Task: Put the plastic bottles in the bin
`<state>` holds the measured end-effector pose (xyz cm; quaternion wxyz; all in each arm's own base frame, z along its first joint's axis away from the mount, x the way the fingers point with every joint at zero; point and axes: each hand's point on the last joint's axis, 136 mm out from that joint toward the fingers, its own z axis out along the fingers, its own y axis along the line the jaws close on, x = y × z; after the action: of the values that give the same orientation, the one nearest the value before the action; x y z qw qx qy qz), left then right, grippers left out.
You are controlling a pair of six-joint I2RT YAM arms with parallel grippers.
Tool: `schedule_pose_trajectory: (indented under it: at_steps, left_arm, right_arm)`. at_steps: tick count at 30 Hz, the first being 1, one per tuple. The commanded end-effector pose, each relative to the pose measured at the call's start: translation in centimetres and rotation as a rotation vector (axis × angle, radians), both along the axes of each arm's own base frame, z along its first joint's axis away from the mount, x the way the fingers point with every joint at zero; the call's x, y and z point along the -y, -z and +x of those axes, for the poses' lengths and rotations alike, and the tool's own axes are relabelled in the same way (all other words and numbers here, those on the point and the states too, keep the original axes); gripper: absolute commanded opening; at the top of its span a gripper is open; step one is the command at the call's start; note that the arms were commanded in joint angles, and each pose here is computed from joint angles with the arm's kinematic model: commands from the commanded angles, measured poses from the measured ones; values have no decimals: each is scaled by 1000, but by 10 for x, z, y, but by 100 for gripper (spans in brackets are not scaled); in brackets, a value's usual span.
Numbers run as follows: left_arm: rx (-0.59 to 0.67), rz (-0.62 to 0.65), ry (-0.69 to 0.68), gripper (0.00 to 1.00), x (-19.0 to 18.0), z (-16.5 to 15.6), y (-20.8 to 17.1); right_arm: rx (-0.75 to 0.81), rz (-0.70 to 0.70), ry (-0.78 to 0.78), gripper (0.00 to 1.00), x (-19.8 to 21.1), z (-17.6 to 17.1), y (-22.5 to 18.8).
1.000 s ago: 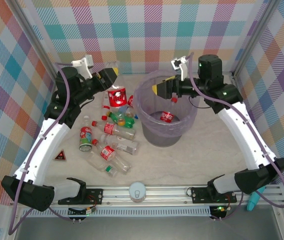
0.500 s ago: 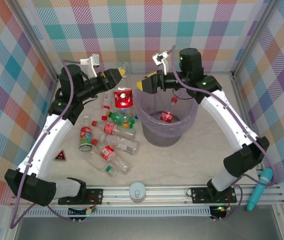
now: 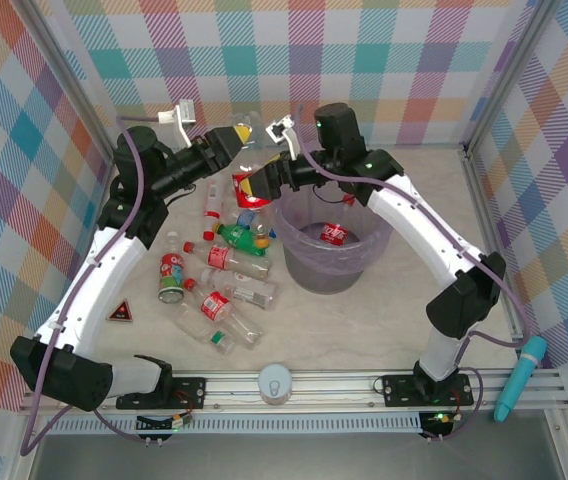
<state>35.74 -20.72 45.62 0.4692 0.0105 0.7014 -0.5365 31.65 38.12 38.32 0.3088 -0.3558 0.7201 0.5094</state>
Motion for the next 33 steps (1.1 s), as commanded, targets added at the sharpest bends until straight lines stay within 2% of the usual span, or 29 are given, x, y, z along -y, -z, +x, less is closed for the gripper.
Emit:
schedule_pose_trajectory:
  at_steps: [1,5,8,10,16,18,20,25,33]
  left_arm:
    - [68,-43,39,54,5,-9,-24]
    - [50,-38,42,54,7,-3,-16]
    - [60,-39,45,57,8,-2,-18]
    - [64,-45,47,64,8,-2,-19]
    - [106,-75,15,94,-8,-13,-31]
    - [113,-68,-31,99,-23,-15,-34]
    - [100,-52,-111,100,-45,-15,-31]
    - [-86,24,-343,100,-92,-8,21]
    - [-372,279,-520,100,-128,-10,141]
  right_arm:
    - [48,22,12,93,-3,7,-14]
    - [37,23,31,85,-1,8,-13]
    - [48,27,42,75,1,8,-17]
    - [54,34,43,73,0,8,-21]
    - [62,39,77,69,3,12,-30]
    - [88,48,101,67,9,13,-39]
    - [115,62,128,66,15,15,-52]
    - [173,99,194,66,33,22,-81]
    - [264,141,269,66,67,13,-127]
